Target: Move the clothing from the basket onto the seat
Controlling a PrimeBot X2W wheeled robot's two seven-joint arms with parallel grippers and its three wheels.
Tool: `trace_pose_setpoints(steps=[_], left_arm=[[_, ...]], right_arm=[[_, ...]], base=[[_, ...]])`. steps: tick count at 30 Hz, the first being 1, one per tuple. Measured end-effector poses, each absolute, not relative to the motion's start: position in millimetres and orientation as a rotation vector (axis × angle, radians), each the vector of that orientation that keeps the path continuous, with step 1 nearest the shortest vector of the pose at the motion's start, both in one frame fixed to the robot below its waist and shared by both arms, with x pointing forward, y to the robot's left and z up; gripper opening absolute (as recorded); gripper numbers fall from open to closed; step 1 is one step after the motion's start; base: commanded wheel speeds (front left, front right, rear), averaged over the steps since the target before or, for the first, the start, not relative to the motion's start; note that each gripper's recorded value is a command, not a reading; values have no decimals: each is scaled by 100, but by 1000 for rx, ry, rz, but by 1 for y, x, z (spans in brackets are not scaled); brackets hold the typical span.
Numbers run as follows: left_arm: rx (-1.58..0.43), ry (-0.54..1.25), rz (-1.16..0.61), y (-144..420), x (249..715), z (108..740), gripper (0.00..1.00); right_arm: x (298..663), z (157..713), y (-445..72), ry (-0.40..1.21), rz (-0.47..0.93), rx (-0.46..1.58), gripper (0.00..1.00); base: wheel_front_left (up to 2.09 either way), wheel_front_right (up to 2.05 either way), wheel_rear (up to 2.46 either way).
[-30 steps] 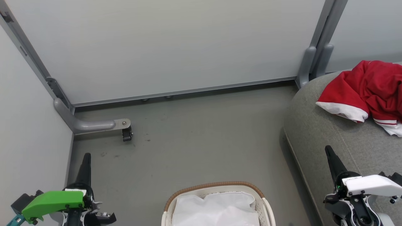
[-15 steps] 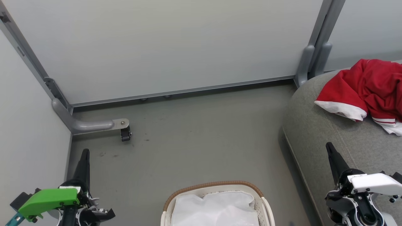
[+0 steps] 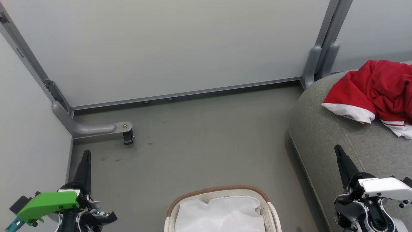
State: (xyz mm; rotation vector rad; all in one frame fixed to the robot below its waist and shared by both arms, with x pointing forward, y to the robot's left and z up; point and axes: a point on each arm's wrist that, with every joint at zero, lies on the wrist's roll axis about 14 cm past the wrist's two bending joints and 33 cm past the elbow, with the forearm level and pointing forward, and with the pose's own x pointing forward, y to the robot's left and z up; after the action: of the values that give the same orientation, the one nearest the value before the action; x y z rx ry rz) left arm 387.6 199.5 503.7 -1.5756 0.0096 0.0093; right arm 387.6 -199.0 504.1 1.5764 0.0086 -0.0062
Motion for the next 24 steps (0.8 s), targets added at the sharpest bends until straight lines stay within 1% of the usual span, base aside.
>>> trace_pose_setpoints(steps=[24], left_arm=[[-1576,10,9,200,388,504,0]], right_arm=[[388,504,-199,9,-6,1576,0]], base=[[0,0,0]])
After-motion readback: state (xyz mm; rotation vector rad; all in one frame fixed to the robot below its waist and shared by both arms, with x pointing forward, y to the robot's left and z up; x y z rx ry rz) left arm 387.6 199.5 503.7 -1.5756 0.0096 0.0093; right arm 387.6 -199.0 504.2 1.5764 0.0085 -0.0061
